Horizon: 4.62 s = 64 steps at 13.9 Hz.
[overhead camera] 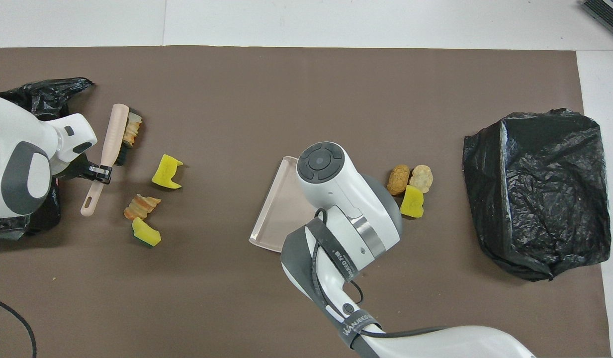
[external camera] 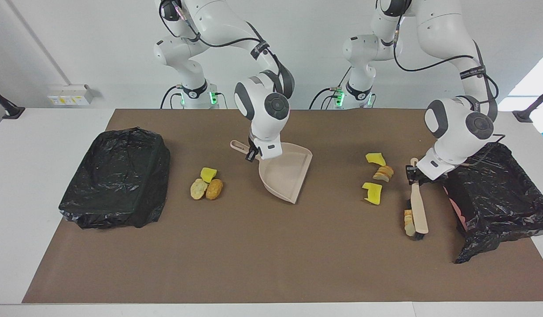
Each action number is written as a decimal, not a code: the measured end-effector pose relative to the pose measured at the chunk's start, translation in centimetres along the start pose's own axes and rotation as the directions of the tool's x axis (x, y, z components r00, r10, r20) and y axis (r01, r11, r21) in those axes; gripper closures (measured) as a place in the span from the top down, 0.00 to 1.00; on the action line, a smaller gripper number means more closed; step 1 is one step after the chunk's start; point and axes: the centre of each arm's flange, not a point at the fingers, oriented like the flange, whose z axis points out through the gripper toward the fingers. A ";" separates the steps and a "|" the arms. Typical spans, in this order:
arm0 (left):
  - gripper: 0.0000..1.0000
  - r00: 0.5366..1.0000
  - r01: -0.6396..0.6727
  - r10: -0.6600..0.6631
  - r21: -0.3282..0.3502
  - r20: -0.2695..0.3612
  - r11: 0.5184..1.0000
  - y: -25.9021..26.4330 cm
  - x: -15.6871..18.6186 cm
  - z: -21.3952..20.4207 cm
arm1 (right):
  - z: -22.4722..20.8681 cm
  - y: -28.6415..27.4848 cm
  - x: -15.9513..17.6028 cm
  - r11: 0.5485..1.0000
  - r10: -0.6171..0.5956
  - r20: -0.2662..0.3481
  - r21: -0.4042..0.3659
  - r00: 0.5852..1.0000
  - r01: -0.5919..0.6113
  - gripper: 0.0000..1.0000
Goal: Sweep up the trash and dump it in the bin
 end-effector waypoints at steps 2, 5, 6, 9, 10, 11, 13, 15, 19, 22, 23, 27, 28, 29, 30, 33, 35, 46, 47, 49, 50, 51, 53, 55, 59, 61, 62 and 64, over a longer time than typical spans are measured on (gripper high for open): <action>0.26 0.999 -0.041 0.041 -0.003 0.020 0.999 2.7 -0.3 0.4 | 0.0 -0.1 0.1 1.000 0.008 -0.001 -0.001 1.000 -0.008 0.31; 0.26 0.996 -0.083 0.085 -0.061 0.035 0.995 9.0 -0.9 1.0 | 0.0 0.0 0.0 1.000 0.016 -0.002 -0.002 1.000 -0.016 0.31; 0.26 0.996 -0.074 0.077 -0.077 0.042 0.994 11.5 -1.2 1.2 | 0.0 0.0 -0.1 1.000 0.024 0.008 -0.007 1.000 -0.024 0.31; 0.26 0.997 -0.015 0.022 -0.086 0.073 0.996 19.4 -2.6 1.7 | -0.2 -1.8 0.7 0.992 0.084 0.072 -0.101 0.994 -0.077 0.31; 0.26 0.996 0.003 0.006 -0.106 0.084 0.994 22.1 -3.3 1.8 | -0.4 -2.8 1.3 0.989 0.093 0.074 -0.122 0.993 -0.084 0.31; 0.26 0.996 0.014 -0.003 -0.121 0.094 0.993 24.5 -4.1 1.9 | -0.5 -3.4 1.6 0.988 0.097 0.072 -0.131 0.993 -0.087 0.31; 0.26 0.994 0.031 -0.014 -0.156 0.111 0.987 28.4 -5.4 1.9 | -0.5 -3.4 1.5 0.987 0.099 0.072 -0.132 0.992 -0.089 0.31; 0.26 0.992 0.027 0.000 -0.208 0.127 0.978 31.8 -6.6 1.9 | -0.4 -3.2 1.4 0.987 0.102 0.075 -0.130 0.992 -0.092 0.31; 0.26 0.986 0.059 -0.007 -0.310 0.165 0.949 34.7 -7.2 -0.8 | -0.1 -3.2 1.2 0.988 0.105 0.085 -0.126 0.991 -0.094 0.31; 0.26 0.984 0.106 -0.047 -0.354 0.172 0.929 31.6 -6.4 -6.1 | -0.3 -3.1 1.1 0.987 0.106 0.081 -0.127 0.991 -0.095 0.31; 0.26 0.976 0.165 -0.101 -0.352 0.195 0.921 29.8 -6.5 -6.8 | -0.3 -3.1 1.1 0.987 0.107 0.081 -0.127 0.991 -0.096 0.31; 0.26 0.876 0.446 -0.390 -0.167 0.285 0.879 25.3 -6.9 -6.7 | -0.3 -3.0 1.0 0.987 0.108 0.080 -0.126 0.991 -0.098 0.31; 0.26 0.825 0.528 -0.480 -0.107 0.297 0.842 24.4 -7.0 -6.5 | -0.3 -3.0 1.0 0.987 0.108 0.080 -0.126 0.991 -0.098 0.31; 0.26 0.764 0.611 -0.575 -0.042 0.292 0.791 23.4 -7.1 -6.3 | -0.3 -3.0 1.0 0.987 0.109 0.080 -0.126 0.991 -0.098 0.31; 0.26 0.689 0.693 -0.670 0.021 0.277 0.721 22.1 -7.1 -6.2 | -0.3 -3.0 1.0 0.987 0.109 0.079 -0.123 0.991 -0.099 0.31; 0.26 0.529 0.816 -0.826 0.148 0.197 0.558 19.2 -7.4 -5.9 | -0.2 -2.8 0.9 0.990 0.103 0.075 -0.104 0.992 -0.095 0.31; 0.26 0.503 0.817 -0.850 0.235 0.160 0.527 17.7 -8.4 -5.5 | -0.1 -3.1 1.0 0.994 0.079 0.073 -0.075 0.994 -0.074 0.31; 0.26 0.878 0.442 -0.437 0.022 0.197 0.897 15.2 -12.3 1.9 | 0.9 -3.2 0.7 1.000 -0.009 0.078 -0.015 0.997 0.011 0.31; 0.26 0.904 0.392 -0.381 -0.021 0.194 0.920 15.3 -11.7 2.0 | 0.9 -3.3 0.7 1.000 -0.005 0.079 -0.015 0.997 0.006 0.31; 0.26 0.930 0.335 -0.316 -0.084 0.186 0.938 16.0 -10.7 1.9 | 0.9 -3.4 0.7 1.000 0.002 0.079 -0.016 0.997 0.000 0.31; 0.26 0.941 0.311 -0.287 -0.121 0.181 0.943 16.8 -10.2 1.9 | 0.9 -3.4 0.8 1.000 0.005 0.079 -0.016 0.997 -0.004 0.31; 0.26 0.953 0.278 -0.250 -0.156 0.173 0.948 18.3 -9.9 2.0 | 0.9 -3.4 0.8 1.000 0.006 0.078 -0.016 0.997 -0.005 0.31; 0.26 0.969 0.213 -0.184 -0.182 0.163 0.960 22.5 -9.8 1.9 | 0.8 -3.4 0.7 1.000 0.012 0.078 -0.017 0.997 -0.010 0.31; 0.26 0.978 0.164 -0.134 -0.187 0.160 0.969 25.3 -9.5 1.0 | 0.8 -3.4 0.7 1.000 0.016 0.078 -0.017 0.997 -0.015 0.31; 0.26 0.977 0.179 -0.153 -0.176 0.148 0.968 22.2 -6.9 -0.7 | 0.8 -3.4 0.7 1.000 0.019 0.078 -0.017 0.997 -0.018 0.31; 0.26 0.975 0.189 -0.164 -0.176 0.149 0.966 19.9 -6.3 0.0 | 0.8 -3.4 0.7 1.000 0.019 0.078 -0.017 0.997 -0.018 0.31; 0.26 0.976 0.188 -0.163 -0.174 0.147 0.967 19.7 -6.1 0.6 | 0.8 -3.4 0.7 1.000 0.019 0.078 -0.017 0.997 -0.018 0.31; 0.26 0.978 0.176 -0.153 -0.168 0.141 0.970 20.4 -5.4 2.1 | 0.8 -3.4 0.7 1.000 0.022 0.078 -0.018 0.997 -0.021 0.31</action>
